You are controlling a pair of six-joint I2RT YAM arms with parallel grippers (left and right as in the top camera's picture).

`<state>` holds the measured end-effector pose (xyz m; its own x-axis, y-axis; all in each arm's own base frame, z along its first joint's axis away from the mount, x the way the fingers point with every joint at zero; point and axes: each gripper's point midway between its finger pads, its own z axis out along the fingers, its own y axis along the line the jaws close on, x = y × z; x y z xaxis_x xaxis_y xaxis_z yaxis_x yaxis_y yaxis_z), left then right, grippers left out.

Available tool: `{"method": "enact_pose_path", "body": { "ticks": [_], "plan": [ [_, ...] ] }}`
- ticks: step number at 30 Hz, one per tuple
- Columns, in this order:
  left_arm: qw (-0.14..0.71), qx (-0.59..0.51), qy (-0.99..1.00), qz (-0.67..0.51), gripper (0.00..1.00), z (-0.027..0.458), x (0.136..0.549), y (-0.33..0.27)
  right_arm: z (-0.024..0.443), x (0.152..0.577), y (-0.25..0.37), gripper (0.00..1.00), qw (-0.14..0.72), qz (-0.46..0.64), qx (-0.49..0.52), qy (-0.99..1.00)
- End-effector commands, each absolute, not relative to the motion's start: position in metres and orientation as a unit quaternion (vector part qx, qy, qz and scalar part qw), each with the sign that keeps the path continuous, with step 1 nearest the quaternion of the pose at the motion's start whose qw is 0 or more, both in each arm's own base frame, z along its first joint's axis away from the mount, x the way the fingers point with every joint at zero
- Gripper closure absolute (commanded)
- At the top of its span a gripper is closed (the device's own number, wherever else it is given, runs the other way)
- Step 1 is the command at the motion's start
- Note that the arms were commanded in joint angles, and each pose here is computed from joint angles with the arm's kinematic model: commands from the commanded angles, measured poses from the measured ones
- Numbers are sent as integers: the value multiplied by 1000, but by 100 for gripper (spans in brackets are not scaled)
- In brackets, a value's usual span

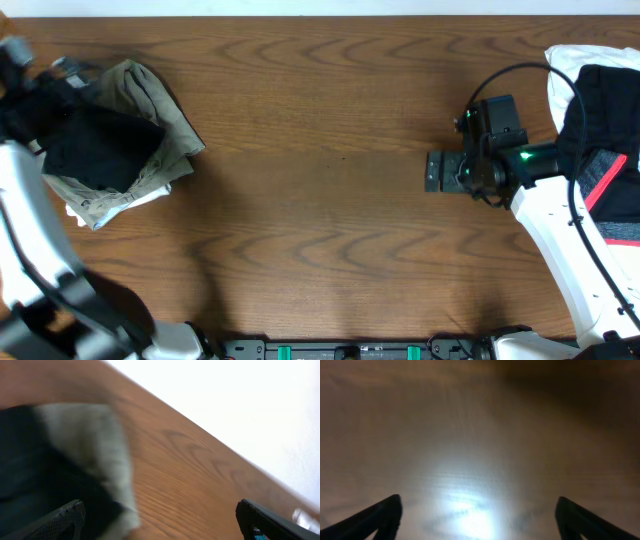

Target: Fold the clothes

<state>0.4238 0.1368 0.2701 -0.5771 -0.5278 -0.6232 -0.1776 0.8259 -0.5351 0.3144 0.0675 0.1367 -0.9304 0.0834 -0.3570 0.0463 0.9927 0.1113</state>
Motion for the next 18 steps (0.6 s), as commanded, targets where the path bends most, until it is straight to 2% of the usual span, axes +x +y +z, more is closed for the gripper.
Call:
{"method": "enact_pose_path", "body": {
  "ticks": [1,5,10,14,18],
  "plan": [
    [415,-148,886,-145,2,285,421,93,142,330,66,1,212,54,38,975],
    [402,-71,901,-146,2,294,417,14,152,350,59,1,255,60,51,964],
    [392,-7,906,-158,2,292,416,-46,162,369,36,1,297,28,79,951],
    [382,2,911,-155,2,288,412,-56,161,366,26,1,292,15,59,955],
    [329,-11,932,-150,2,271,388,-50,165,345,24,1,271,16,63,960]
  ]
}}
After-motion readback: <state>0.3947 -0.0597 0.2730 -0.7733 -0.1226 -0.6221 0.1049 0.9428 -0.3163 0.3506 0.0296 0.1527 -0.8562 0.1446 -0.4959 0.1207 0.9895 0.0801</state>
